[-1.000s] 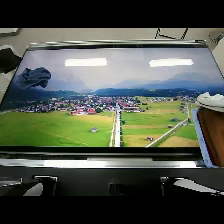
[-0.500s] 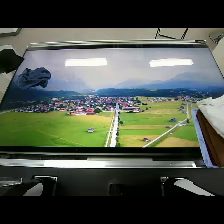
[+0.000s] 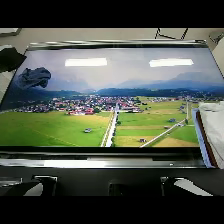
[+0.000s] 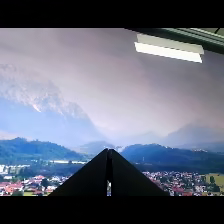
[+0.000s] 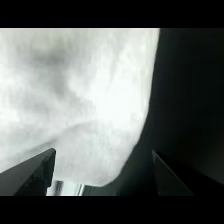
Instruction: Fold the clothes and pants, and hang the long-sleeved shirts on hangers.
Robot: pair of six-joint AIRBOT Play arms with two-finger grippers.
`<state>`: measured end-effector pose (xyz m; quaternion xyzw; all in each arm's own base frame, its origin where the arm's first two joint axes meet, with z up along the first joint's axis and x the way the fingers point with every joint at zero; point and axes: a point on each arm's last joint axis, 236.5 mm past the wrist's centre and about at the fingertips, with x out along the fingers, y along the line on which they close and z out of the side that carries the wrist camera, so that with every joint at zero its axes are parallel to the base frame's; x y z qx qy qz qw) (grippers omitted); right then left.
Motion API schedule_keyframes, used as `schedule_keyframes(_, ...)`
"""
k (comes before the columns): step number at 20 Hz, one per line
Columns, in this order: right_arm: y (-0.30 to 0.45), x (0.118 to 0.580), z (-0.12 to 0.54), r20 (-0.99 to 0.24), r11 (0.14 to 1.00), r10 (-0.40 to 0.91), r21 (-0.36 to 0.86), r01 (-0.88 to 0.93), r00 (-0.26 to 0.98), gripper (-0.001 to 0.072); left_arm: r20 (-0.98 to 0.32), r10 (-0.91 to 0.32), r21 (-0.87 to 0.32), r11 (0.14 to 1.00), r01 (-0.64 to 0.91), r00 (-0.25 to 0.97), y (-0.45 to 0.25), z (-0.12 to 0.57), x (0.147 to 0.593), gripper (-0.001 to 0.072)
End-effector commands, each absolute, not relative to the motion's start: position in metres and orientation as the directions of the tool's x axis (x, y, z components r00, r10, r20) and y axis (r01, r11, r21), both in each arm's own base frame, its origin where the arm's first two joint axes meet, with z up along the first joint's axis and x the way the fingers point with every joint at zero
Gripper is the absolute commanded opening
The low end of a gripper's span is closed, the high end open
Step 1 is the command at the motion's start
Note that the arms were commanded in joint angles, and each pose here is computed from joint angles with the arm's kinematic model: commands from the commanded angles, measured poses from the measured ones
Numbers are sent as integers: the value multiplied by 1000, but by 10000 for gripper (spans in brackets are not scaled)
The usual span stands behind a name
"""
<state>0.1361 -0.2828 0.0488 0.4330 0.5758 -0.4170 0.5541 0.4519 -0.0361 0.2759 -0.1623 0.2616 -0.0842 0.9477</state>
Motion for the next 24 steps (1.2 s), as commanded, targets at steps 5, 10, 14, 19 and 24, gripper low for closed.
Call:
schedule_keyframes(5, -267, 374, 261, -627, 799, -271, 277, 534, 731, 664, -364, -71, -93, 995, 40, 929, -26, 311, 490, 16)
schedule_keyframes(10, -44, 428, 156, -874, 914, 170, 313, 259, 456, 676, -953, 58, 30, 995, -98, 296, -7, 94, 425, 708)
schedule_keyframes(14, 30, 399, 78, -968, 961, 193, 220, 170, 163, 666, -987, -32, -35, 999, -18, 157, -37, 41, 392, 715)
schedule_keyframes(19, 35, 400, 75, -978, 963, 135, 168, 210, 162, 668, -967, -39, -41, 999, -6, 252, -41, 48, 401, 715)
schedule_keyframes(24, 35, 400, 75, -977, 963, 138, 170, 209, 162, 668, -969, -39, -41, 999, -5, 244, -42, 44, 402, 716)
